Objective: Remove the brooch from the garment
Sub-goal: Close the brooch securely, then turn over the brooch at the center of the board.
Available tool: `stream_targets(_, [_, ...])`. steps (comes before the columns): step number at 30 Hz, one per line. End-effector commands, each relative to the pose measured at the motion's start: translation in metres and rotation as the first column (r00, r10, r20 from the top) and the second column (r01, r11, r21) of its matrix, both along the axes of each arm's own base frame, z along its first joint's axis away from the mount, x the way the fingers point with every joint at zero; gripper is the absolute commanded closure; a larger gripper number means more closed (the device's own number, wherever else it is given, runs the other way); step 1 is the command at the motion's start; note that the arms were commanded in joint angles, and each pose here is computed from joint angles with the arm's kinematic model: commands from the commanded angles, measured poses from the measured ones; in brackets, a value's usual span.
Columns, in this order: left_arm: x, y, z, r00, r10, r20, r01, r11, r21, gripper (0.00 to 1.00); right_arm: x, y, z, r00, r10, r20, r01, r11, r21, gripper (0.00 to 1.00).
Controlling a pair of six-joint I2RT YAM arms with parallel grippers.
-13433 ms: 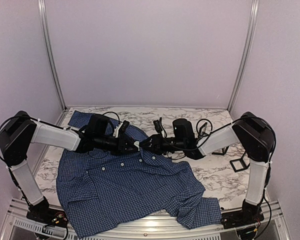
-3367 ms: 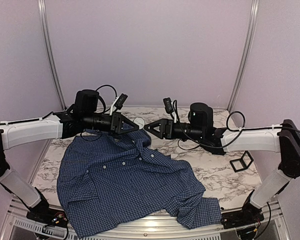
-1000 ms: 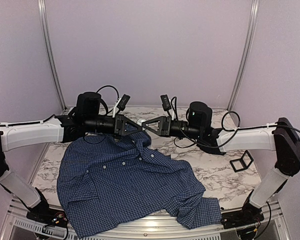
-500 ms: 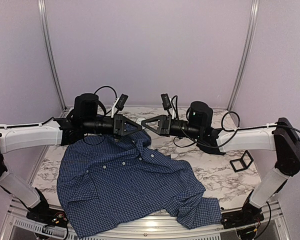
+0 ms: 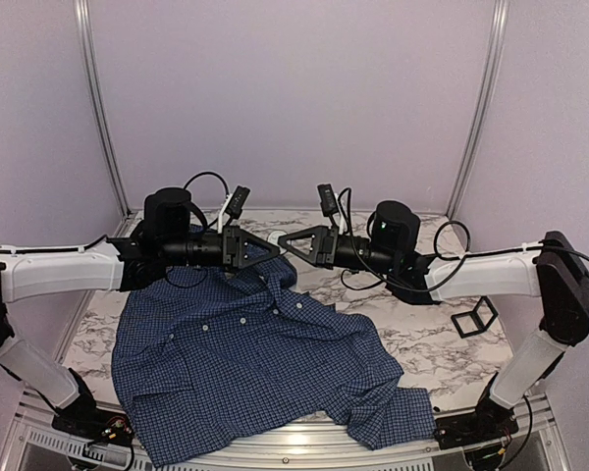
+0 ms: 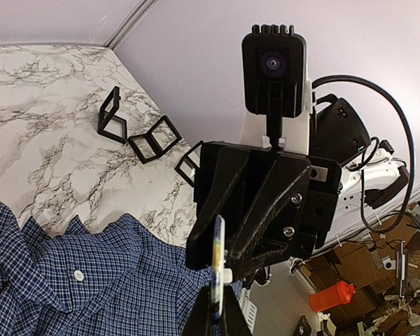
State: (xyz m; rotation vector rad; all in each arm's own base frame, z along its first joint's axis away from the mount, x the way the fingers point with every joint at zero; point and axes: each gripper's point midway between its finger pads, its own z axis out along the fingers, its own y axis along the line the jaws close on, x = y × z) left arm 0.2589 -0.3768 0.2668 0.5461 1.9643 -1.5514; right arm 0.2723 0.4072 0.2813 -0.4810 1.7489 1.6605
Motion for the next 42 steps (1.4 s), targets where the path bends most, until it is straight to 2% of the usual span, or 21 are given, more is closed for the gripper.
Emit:
stream_targets(1, [-0.016,-0.002,-0.008,0.998,-0.042,-0.037,0.042,0.999,-0.003,1.0,0.001,0.0,0.027,0.998,-0.017,0.067,0.012,0.997,0.079,0.86])
stream_targets(10, [-0.013,-0.001,-0.006,0.999,-0.019,-0.026,0.019,1.0,-0.017,1.0,0.002,0.001,0.03,0.997,-0.015,0.081,0.01,0.998,0.065,0.79])
stream_targets(17, [-0.006,-0.002,-0.002,1.0,-0.006,0.013,0.005,1.0,0.015,1.0,0.004,-0.008,0.039,0.993,-0.046,0.107,0.041,0.998,0.05,0.63])
stream_targets(21, [0.0,-0.001,0.003,0.996,0.001,0.091,-0.007,0.998,0.064,1.0,0.008,-0.016,0.041,0.991,-0.068,0.114,0.065,0.997,0.031,0.51])
stream_targets(25, [0.009,0.001,0.017,0.973,0.014,0.231,-0.045,0.991,0.129,1.0,0.013,-0.024,0.047,0.986,-0.11,0.121,0.11,0.994,0.013,0.48])
stream_targets(30, [0.026,0.012,0.034,0.895,0.049,0.444,-0.156,0.966,0.207,1.0,0.019,-0.036,0.062,0.976,-0.173,0.136,0.173,0.985,0.009,0.48])
stream_targets(33, [0.032,0.019,0.04,0.825,0.045,0.564,-0.221,0.943,0.248,1.0,0.021,-0.041,0.071,0.969,-0.2,0.142,0.203,0.979,-0.007,0.48])
stream_targets(37, [0.041,0.026,0.051,0.688,0.034,0.725,-0.335,0.901,0.277,1.0,0.026,-0.047,0.076,0.962,-0.241,0.126,0.246,0.969,-0.025,0.48])
stream_targets(42, [0.054,0.031,0.069,0.522,0.03,0.852,-0.473,0.841,0.261,1.0,0.024,-0.052,0.079,0.962,-0.254,0.103,0.259,0.965,-0.036,0.48])
